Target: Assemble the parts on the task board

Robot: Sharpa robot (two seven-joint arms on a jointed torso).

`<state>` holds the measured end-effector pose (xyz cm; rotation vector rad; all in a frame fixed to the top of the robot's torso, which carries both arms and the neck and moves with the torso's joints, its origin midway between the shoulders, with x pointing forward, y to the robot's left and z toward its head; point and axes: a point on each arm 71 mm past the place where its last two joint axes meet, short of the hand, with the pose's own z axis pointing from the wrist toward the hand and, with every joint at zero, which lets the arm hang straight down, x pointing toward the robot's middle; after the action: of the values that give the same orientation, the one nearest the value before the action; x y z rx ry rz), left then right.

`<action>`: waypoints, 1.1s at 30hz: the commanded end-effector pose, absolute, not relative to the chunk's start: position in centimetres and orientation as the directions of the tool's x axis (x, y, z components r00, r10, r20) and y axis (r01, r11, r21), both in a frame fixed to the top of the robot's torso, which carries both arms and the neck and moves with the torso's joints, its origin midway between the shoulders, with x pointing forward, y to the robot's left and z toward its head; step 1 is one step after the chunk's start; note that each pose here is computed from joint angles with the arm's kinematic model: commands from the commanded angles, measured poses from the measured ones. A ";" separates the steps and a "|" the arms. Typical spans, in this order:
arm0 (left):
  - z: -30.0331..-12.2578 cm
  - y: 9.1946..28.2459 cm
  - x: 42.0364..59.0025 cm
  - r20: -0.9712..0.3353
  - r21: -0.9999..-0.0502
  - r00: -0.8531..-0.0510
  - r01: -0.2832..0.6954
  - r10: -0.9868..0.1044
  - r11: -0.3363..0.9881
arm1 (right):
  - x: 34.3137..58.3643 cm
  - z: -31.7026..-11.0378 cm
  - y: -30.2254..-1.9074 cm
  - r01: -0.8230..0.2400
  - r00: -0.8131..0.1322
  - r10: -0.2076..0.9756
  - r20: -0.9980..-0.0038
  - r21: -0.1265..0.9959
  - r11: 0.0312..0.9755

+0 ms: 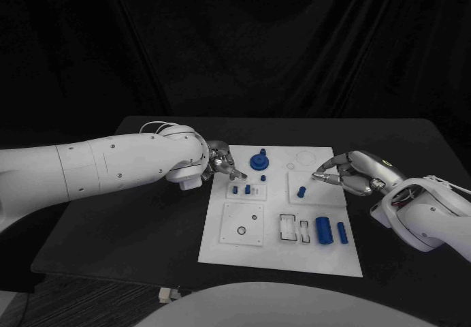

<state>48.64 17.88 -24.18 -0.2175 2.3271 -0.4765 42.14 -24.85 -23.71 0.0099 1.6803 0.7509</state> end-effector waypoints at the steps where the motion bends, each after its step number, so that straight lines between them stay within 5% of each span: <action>1: -23.7 17.7 48.8 -0.657 -0.463 -0.672 0.001 -0.342 0.886 | 42.1 -23.7 -24.9 -0.387 -0.263 0.401 -0.877 0.477 0.789; 14: -23.5 18.4 48.7 -0.664 -0.482 -0.654 0.004 -0.362 0.876 | 42.1 -23.8 -24.9 -0.386 -0.262 0.401 -0.878 0.476 0.790; 33: -24.1 18.7 47.3 -0.630 -0.377 -0.735 0.007 -0.251 0.926 | 42.1 -23.8 -24.9 -0.387 -0.263 0.401 -0.878 0.477 0.790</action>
<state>47.60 18.72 -23.89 -0.2027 2.3194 -0.4984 42.17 -24.90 -23.73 0.0105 1.6805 0.7492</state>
